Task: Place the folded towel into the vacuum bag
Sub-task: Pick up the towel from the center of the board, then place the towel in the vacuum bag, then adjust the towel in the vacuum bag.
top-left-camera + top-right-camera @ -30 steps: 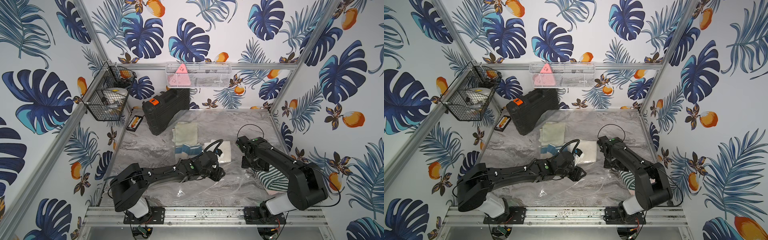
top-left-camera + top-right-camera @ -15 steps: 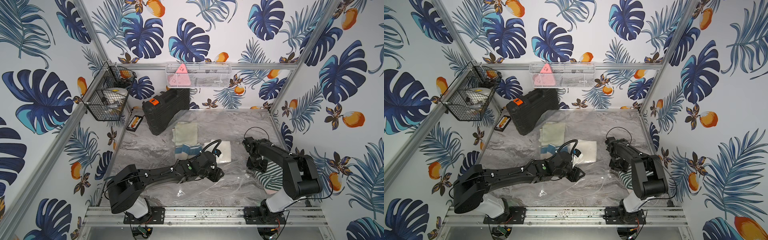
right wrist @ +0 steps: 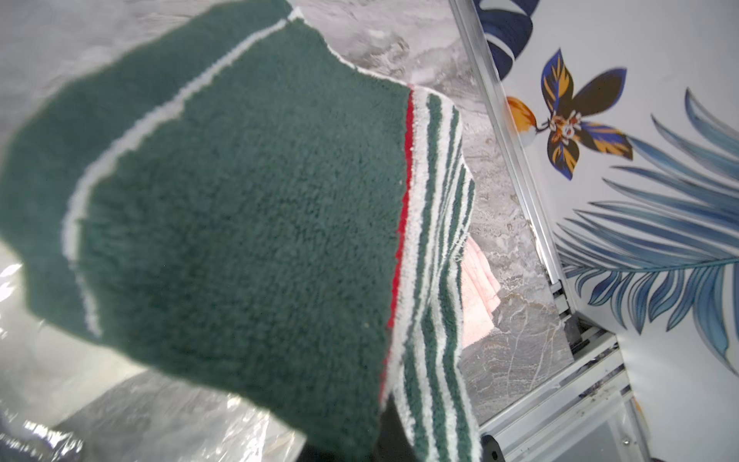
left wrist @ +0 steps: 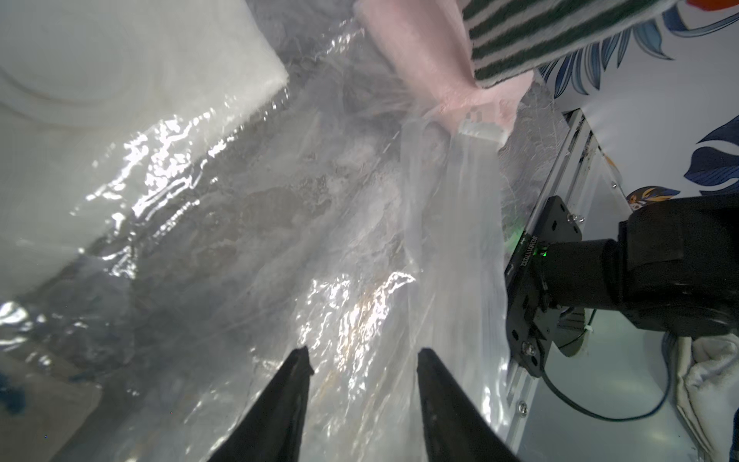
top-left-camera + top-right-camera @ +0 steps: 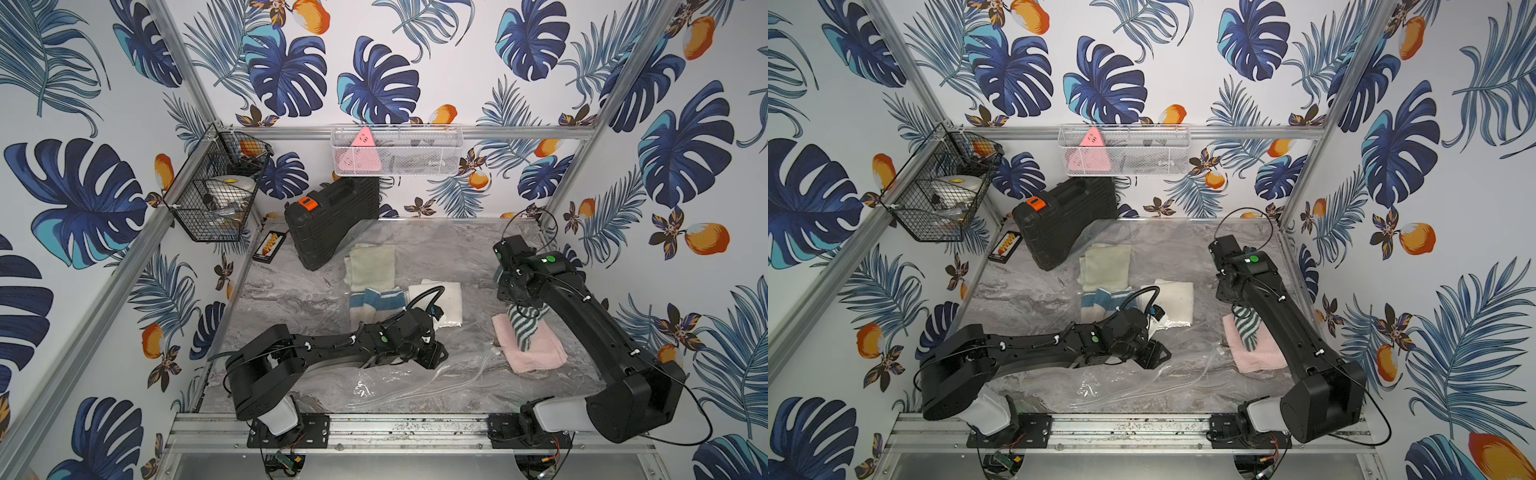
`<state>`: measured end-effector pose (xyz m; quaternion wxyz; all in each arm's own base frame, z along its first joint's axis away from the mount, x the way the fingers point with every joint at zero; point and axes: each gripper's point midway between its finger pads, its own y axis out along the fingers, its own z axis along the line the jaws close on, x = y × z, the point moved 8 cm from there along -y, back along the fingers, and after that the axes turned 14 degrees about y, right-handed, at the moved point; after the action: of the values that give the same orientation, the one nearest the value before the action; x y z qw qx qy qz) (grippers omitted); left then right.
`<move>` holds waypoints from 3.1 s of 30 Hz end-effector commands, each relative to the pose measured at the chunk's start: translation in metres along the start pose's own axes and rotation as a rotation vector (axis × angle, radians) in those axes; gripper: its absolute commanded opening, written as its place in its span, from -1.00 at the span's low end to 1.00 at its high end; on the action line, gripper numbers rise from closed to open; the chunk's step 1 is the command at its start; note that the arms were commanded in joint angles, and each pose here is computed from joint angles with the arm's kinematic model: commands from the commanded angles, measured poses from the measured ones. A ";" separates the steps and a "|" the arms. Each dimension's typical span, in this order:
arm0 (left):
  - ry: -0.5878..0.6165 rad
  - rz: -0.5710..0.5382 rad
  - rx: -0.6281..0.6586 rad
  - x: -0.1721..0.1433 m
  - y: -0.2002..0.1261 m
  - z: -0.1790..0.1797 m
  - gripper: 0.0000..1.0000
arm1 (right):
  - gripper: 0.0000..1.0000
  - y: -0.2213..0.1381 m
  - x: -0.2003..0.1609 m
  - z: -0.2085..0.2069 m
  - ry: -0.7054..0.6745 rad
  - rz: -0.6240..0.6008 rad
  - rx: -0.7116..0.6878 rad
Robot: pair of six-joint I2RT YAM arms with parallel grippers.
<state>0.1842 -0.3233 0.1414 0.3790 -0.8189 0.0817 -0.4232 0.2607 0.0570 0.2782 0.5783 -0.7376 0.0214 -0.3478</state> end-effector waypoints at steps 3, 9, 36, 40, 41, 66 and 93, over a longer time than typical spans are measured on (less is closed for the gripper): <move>-0.035 -0.043 -0.064 -0.005 -0.002 -0.009 -0.02 | -0.95 -0.019 -0.033 0.054 -0.100 0.037 0.060; -0.168 -0.020 0.174 -0.029 -0.048 0.037 -0.04 | -0.86 0.015 -0.117 0.156 -0.107 0.307 0.328; -0.018 0.126 0.251 -0.015 -0.076 0.042 0.27 | 0.41 0.065 -0.103 0.053 0.159 0.617 0.521; 0.049 0.184 0.295 -0.024 -0.068 0.039 0.27 | 0.40 0.080 -0.107 0.059 0.211 0.695 0.561; 0.057 0.183 0.301 -0.025 -0.068 0.038 0.27 | 0.38 0.083 -0.108 0.062 0.222 0.708 0.570; -0.012 0.041 0.353 -0.043 -0.103 0.046 0.39 | -0.88 -0.041 -0.102 0.169 0.381 0.717 1.018; 0.084 0.075 0.357 -0.032 -0.080 0.051 0.22 | -0.74 -0.005 -0.126 0.123 0.421 0.711 0.874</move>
<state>0.1830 -0.2213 0.1608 0.5187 -0.7335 0.0530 -0.4360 0.2298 0.2156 0.2048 0.8875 -0.3031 0.2397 -0.2511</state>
